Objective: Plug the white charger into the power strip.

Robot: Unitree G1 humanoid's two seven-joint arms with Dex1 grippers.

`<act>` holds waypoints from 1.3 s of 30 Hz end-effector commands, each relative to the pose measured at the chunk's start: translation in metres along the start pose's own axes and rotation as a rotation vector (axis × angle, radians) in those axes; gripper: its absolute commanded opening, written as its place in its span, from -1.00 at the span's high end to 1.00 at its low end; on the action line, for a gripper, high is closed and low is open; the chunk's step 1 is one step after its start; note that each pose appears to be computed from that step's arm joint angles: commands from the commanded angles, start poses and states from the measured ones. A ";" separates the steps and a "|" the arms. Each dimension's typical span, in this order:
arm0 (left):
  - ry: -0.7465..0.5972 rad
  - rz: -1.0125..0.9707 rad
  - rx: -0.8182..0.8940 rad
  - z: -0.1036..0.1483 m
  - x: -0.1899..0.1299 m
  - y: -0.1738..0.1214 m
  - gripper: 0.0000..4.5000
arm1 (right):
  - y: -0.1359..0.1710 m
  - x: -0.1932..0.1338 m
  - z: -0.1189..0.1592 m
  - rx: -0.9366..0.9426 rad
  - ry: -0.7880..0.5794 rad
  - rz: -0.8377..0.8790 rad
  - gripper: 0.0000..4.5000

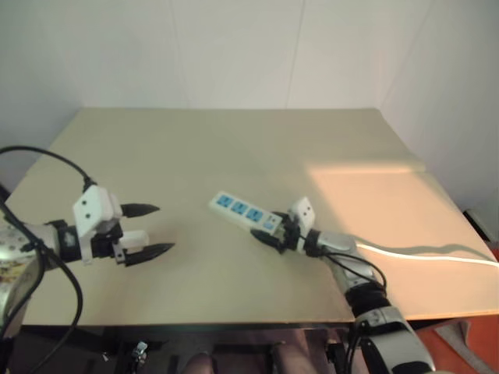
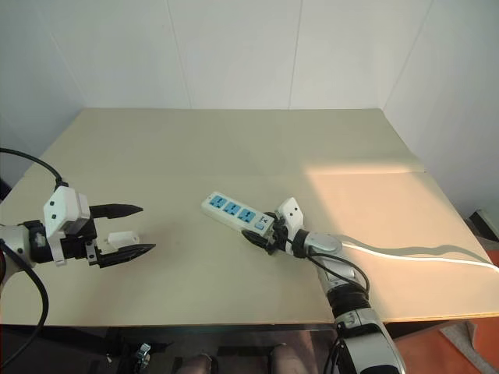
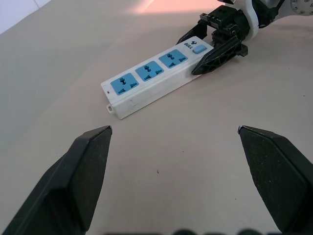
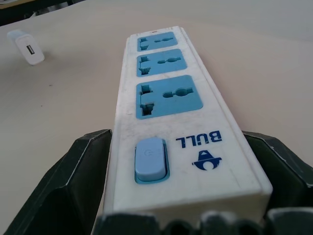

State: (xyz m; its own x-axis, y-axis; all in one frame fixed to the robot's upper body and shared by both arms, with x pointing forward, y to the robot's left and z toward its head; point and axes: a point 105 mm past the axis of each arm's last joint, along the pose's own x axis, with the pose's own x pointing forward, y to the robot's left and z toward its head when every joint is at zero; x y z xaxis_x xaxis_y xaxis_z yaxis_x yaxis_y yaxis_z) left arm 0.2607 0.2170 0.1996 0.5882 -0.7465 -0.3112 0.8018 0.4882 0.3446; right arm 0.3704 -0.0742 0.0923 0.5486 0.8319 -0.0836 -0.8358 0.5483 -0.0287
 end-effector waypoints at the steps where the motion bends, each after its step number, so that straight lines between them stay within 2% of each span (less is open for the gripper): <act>1: -0.025 0.005 0.058 0.013 -0.003 0.003 -1.00 | 0.000 -0.005 -0.001 0.003 0.002 0.012 -0.98; 16: -0.025 -0.010 0.064 0.014 -0.003 0.004 -1.00 | 0.003 -0.014 -0.017 0.015 0.059 0.056 -0.98; 21: -0.023 -0.009 0.069 0.015 -0.003 0.005 -1.00 | 0.004 -0.011 -0.020 0.016 0.066 0.065 -0.54; 28: -0.014 -0.017 0.079 0.016 -0.007 0.008 -1.00 | 0.009 -0.007 -0.025 -0.010 0.082 0.107 -0.54; 34: -0.008 -0.030 0.095 0.020 -0.012 0.016 -1.00 | 0.031 -0.002 -0.002 -0.050 -0.001 0.256 -0.54; 39: 0.039 -0.073 0.137 0.024 -0.021 0.026 -1.00 | 0.043 -0.007 0.003 -0.103 0.017 0.372 -0.54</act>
State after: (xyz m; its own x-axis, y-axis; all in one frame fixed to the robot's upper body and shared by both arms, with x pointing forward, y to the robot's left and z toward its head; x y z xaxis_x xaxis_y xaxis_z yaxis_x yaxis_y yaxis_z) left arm 0.2682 0.2317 0.2259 0.5395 -0.7636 -0.3548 0.8271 0.4018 0.3929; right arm 0.3375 -0.0614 0.0863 0.2688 0.9536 -0.1357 -0.9628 0.2619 -0.0669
